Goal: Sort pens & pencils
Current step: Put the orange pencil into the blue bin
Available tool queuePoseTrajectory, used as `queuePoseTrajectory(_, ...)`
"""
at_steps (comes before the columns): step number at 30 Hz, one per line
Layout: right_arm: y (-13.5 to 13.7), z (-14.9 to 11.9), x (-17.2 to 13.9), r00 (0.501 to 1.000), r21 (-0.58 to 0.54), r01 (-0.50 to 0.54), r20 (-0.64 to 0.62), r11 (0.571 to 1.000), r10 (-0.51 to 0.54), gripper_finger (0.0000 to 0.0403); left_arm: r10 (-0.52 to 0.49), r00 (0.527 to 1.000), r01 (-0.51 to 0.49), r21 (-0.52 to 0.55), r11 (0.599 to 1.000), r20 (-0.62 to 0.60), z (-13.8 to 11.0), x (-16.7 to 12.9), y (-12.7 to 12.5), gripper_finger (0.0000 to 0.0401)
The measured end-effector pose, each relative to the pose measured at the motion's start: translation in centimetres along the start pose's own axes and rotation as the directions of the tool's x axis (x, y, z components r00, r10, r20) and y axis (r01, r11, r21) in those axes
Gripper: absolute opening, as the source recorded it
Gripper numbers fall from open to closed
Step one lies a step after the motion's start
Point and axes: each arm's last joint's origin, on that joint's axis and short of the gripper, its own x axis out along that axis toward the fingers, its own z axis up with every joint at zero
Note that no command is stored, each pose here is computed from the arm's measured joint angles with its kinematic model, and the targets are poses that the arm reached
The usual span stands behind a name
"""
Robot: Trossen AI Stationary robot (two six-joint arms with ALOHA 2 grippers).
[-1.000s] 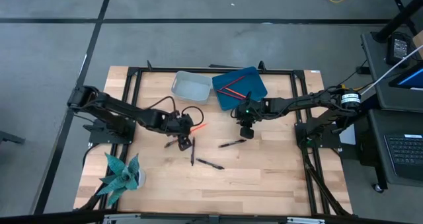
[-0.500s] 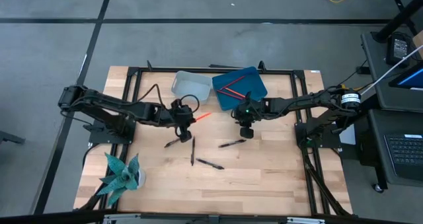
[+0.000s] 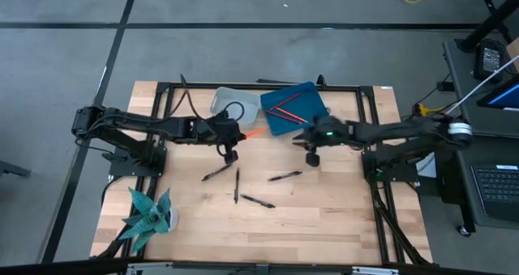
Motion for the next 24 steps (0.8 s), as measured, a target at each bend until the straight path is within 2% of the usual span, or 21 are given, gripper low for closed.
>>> queuePoseTrajectory(3, 0.0, -0.9, -2.6, 0.983, 0.01, 0.034, 0.182, 0.999, -0.035, 0.0083, -0.03, 0.997, 0.029, 0.02, 0.999, 0.065, 0.7, 0.1, 0.5, 0.0016)
queuePoseTrajectory(5, 0.1, -1.4, -4.1, 0.948, 0.01, 0.044, 0.315, 0.999, -0.045, 0.0083, -0.055, 0.993, 0.052, 0.03, 0.998, 0.109, 1.1, 0.3, 0.8, 0.0016)
queuePoseTrajectory(9, 0.6, -3.3, -5.8, 0.885, -0.019, -0.003, 0.466, 1.0, 0.012, 0.0083, -0.112, 0.97, 0.103, 0.052, 0.993, 0.217, 1.7, 0.6, 1.2, 0.0016)
queuePoseTrajectory(13, 1.3, -4.4, -6.7, 0.823, -0.096, -0.109, 0.549, 0.989, 0.144, 0.0083, -0.154, 0.948, 0.145, 0.054, 0.988, 0.278, 0.8, 1.2, 1.5, 0.0016)
queuePoseTrajectory(18, 1.6, -4.2, -7.2, 0.755, -0.125, -0.234, 0.601, 0.964, 0.261, 0.0083, -0.167, 0.922, 0.152, 0.071, 0.986, 0.349, 0.0, 1.3, 1.6, 0.0016)
queuePoseTrajectory(22, 1.6, -4.0, -7.4, 0.737, -0.162, -0.223, 0.618, 0.961, 0.275, 0.0083, -0.205, 0.879, 0.17, 0.118, 0.978, 0.431, 0.2, 1.0, 1.3, 0.0016)
queuePoseTrajectory(24, 1.5, -4.0, -7.3, 0.75, -0.13, -0.188, 0.621, 0.974, 0.227, 0.0083, -0.219, 0.872, 0.179, 0.13, 0.975, 0.439, -0.1, 1.1, 1.3, 0.0016)
